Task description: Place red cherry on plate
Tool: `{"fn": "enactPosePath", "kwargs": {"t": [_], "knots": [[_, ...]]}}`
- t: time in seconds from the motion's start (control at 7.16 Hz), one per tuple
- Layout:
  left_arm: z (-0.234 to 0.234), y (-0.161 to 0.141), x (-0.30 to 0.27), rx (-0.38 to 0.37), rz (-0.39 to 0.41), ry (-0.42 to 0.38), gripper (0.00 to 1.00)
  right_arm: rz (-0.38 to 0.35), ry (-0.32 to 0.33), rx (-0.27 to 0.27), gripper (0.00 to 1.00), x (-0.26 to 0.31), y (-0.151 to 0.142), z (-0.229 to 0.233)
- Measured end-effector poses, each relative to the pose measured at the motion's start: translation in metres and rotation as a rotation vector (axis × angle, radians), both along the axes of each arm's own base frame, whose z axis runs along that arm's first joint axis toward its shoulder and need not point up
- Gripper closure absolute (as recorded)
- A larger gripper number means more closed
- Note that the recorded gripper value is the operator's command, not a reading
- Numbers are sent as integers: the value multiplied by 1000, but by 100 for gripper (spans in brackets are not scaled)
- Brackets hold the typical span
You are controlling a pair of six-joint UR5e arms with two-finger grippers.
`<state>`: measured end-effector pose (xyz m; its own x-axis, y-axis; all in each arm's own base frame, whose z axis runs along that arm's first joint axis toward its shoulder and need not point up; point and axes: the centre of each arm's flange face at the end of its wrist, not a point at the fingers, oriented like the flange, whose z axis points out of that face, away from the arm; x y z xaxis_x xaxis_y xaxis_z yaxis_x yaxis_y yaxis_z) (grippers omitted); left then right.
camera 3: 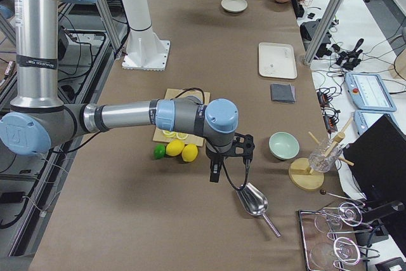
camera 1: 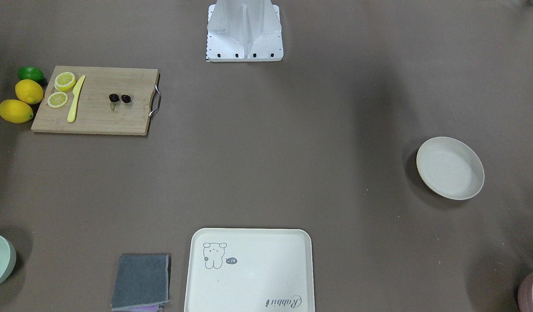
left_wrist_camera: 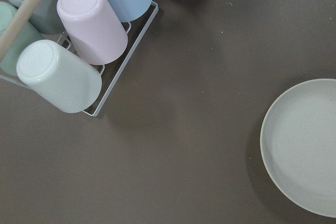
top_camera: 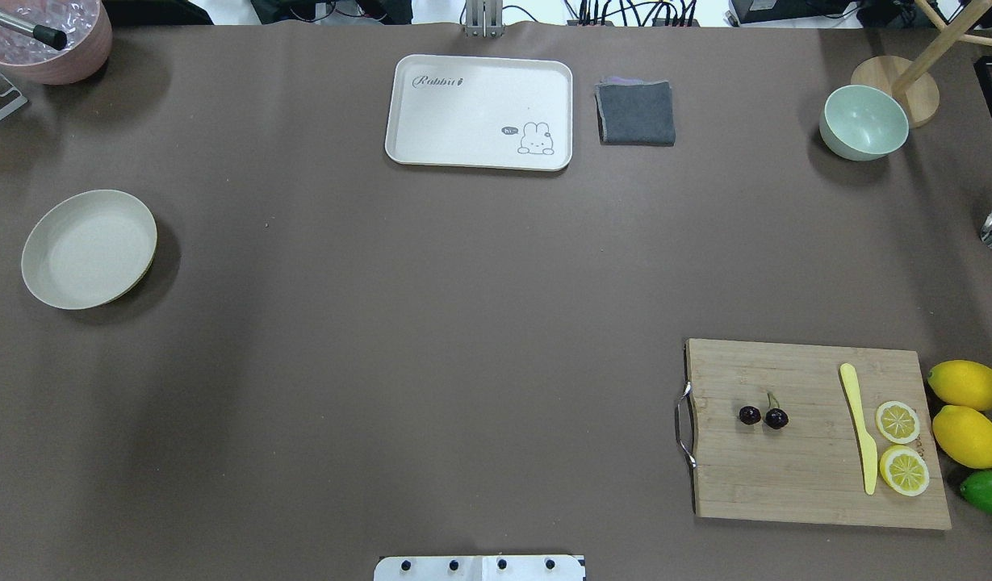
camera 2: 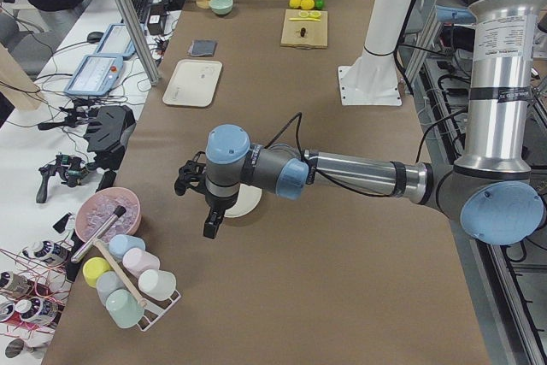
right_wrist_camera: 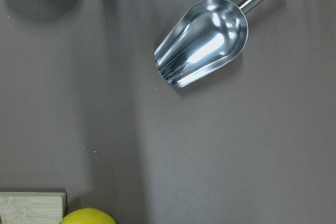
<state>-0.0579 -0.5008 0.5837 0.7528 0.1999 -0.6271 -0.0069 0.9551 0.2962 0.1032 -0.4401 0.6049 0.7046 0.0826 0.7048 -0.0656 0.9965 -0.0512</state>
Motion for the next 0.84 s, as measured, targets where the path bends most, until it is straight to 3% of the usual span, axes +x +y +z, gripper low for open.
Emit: {"fn": "enactPosePath", "kwargs": {"t": [0.84], "knots": [[13, 15, -3, -30, -4, 8, 2, 2, -1, 4, 0, 0, 0, -3]]}}
